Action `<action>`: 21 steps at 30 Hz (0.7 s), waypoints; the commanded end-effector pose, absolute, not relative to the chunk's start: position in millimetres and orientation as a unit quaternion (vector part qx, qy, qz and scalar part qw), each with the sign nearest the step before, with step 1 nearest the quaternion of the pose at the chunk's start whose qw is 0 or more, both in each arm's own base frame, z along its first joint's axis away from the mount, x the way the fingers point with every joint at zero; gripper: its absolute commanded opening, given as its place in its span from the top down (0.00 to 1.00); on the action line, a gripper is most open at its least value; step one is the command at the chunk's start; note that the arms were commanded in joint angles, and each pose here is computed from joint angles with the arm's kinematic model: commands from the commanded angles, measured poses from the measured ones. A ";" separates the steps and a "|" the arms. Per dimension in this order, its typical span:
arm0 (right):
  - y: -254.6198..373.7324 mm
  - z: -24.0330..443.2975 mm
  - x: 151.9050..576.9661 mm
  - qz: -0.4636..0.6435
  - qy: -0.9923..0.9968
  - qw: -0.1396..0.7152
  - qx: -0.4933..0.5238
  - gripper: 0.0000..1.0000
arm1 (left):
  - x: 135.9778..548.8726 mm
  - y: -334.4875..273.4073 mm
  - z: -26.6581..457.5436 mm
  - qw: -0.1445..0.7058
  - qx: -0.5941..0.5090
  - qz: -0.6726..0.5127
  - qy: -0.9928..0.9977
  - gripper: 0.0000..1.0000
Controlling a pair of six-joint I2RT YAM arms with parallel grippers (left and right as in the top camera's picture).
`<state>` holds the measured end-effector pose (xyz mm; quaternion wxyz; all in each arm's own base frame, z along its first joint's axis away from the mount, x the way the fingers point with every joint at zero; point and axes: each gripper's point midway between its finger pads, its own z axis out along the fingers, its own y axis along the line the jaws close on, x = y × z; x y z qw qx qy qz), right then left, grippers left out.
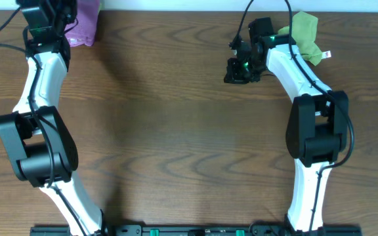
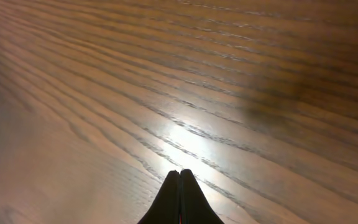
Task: Fold the cloth
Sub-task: 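Carry the blue bundle with the left gripper onto the pink cloth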
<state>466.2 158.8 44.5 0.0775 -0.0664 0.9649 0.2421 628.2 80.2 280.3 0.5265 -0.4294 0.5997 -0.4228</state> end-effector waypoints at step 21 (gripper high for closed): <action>168.4 65.9 467.8 0.267 0.960 0.080 -0.028 0.99 | 654.7 120.5 121.1 0.505 -0.440 -0.360 0.650 0.95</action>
